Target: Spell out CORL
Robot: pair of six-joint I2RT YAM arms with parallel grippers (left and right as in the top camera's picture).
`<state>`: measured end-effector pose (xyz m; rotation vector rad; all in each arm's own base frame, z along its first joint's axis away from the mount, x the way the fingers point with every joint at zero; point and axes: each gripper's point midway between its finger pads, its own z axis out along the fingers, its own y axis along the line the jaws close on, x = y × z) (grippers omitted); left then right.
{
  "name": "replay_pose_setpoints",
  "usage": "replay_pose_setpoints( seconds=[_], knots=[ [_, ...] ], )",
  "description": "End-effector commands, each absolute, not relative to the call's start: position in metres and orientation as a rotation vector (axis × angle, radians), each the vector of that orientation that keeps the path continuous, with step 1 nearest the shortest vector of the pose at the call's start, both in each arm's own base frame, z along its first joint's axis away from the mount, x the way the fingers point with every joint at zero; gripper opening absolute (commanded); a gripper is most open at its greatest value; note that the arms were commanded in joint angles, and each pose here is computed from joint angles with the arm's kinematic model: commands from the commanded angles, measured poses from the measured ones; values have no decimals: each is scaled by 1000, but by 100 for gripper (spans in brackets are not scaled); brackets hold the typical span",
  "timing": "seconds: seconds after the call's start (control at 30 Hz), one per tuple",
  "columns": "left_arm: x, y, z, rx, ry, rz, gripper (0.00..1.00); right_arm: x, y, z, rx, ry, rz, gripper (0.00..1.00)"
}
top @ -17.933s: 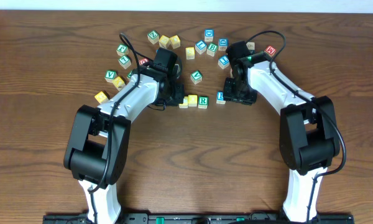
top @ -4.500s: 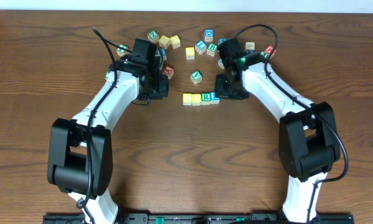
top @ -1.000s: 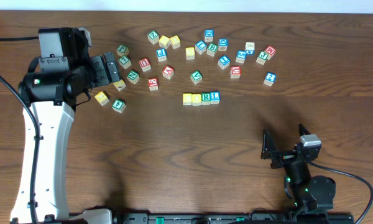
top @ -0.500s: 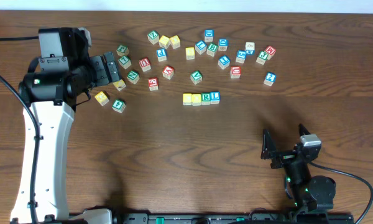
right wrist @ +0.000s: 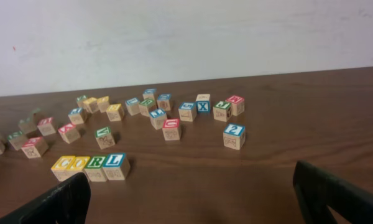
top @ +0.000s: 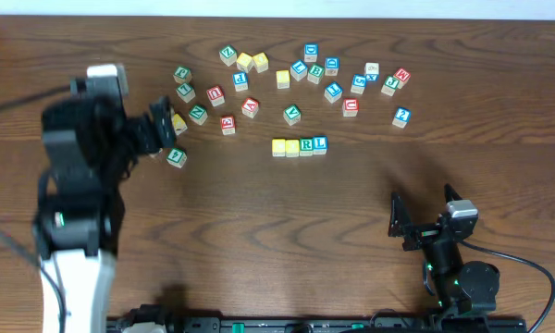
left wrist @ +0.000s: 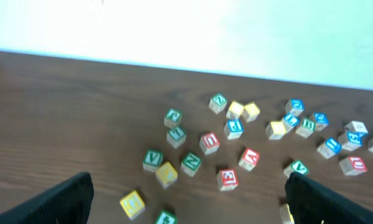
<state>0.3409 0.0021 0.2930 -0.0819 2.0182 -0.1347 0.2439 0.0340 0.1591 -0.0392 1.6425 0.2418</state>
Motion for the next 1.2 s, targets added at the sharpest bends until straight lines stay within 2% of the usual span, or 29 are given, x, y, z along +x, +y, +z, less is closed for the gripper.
replay_pose_setpoints(
  seconds=[0.0,0.17,0.37,0.87,1.17],
  knots=[
    [314,9,281,-64,1951,-83,97,244,34,159,-46,1639,238,99],
    [277,13,262,-75,1832,-54,97,244,34,159,-46,1639,238,99],
    [259,12,230,-33,1728,-17,97,244,34,159,-46,1639,238,99],
    [245,11,188,54,1548,75,97,244,34,159,-46,1639,238,99],
    [245,18,152,17,1665,101,97,244,34,159,-46,1639,238,99]
  ],
)
